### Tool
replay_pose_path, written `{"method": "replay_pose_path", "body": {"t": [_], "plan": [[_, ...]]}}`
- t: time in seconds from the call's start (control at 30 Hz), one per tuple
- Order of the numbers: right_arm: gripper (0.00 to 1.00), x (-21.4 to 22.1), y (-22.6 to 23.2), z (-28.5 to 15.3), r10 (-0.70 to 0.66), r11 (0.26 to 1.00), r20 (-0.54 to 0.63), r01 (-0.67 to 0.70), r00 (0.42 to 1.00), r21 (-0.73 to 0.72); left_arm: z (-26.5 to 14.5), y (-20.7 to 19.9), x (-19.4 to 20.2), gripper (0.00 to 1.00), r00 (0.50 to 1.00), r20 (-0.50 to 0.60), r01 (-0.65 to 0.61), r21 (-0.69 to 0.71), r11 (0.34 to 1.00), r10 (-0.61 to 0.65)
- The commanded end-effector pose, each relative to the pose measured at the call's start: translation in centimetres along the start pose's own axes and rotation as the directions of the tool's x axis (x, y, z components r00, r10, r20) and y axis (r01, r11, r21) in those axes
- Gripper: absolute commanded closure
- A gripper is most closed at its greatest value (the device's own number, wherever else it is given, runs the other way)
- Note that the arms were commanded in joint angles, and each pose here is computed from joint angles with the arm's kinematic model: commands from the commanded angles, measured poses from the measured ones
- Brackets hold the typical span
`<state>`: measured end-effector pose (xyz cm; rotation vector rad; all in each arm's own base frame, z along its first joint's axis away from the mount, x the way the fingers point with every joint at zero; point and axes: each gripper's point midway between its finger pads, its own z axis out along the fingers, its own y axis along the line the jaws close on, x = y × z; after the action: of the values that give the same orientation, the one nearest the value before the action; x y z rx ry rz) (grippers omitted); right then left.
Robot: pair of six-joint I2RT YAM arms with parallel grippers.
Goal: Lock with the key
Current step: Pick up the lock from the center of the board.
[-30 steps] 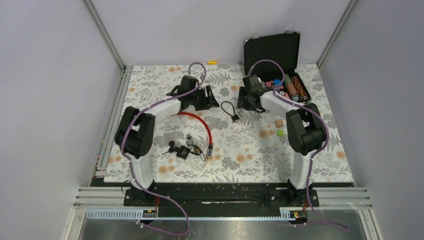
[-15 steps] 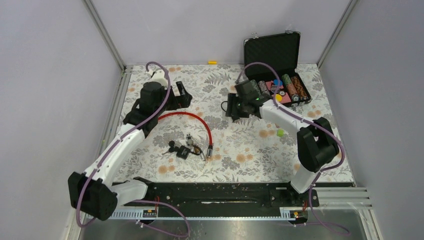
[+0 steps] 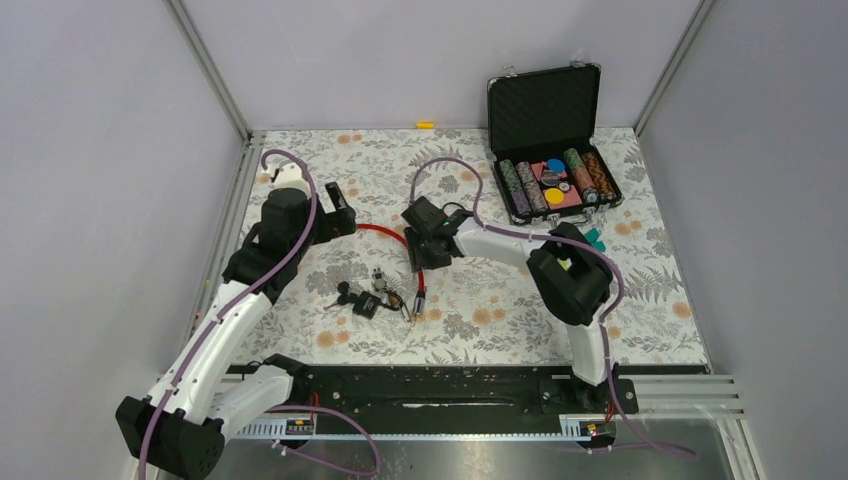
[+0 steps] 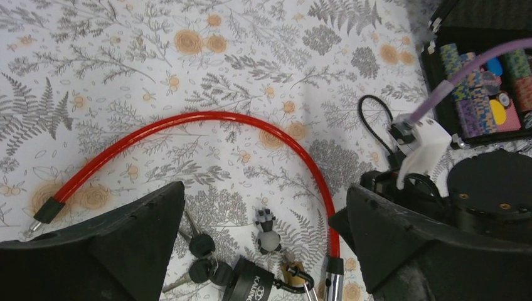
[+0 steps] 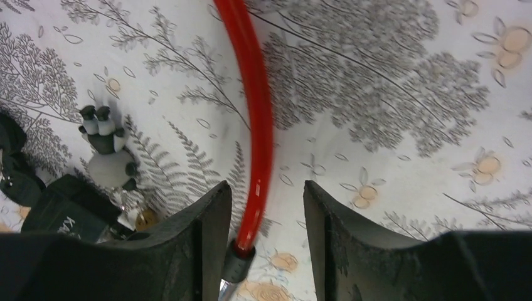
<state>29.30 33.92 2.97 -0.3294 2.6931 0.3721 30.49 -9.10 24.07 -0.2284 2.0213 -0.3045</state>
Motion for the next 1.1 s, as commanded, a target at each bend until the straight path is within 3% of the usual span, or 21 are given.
{"method": "replay_pose_path", "body": {"t": [0.0,0.2,0.33,0.4,0.57,0.63,0.83,1.07], "plan": [[0.48,-0.9,1.3,0.9,-0.098,0.991,0.031,0.095,0.995,0.091,-0.1,0.6,0.3,0.01,1.0,-0.002,0.026,-0.025,0.999,-0.026],[0.5,-0.3,0.0,2.0,-0.174,0.957,-0.012,0.173,0.985,0.233,-0.2,0.6,0.3,0.01,0.999,-0.009,0.031,-0.031,0.999,-0.031],[0.53,0.1,0.0,2.3,-0.173,0.958,-0.031,0.175,0.984,0.229,-0.3,0.8,0.3,0.01,1.0,-0.004,0.029,-0.037,0.999,-0.03],[0.6,0.5,0.0,2.5,-0.18,0.955,-0.05,0.186,0.982,0.23,-0.4,1.1,0.3,0.01,1.0,-0.001,0.029,-0.047,0.998,-0.029],[0.91,-0.6,-1.6,1.9,-0.226,0.916,-0.046,0.228,0.973,0.33,-0.6,1.6,0.1,0.01,1.0,0.017,0.026,-0.071,0.997,-0.025],[1.0,-1.7,-2.0,1.1,-0.249,0.901,-0.012,0.236,0.968,0.365,-0.7,1.7,-0.1,0.01,0.999,0.025,0.024,-0.076,0.997,-0.023],[1.0,-6.7,-2.4,-4.9,-0.314,0.869,0.15,0.22,0.938,0.444,-0.8,1.6,0.0,0.01,0.999,0.035,0.033,-0.065,0.997,-0.031],[1.0,-11.1,-1.0,-12.2,-0.313,0.904,0.358,0.16,0.88,0.397,-0.4,-0.7,0.6,0.02,0.994,0.074,0.072,0.101,0.992,-0.079]]}}
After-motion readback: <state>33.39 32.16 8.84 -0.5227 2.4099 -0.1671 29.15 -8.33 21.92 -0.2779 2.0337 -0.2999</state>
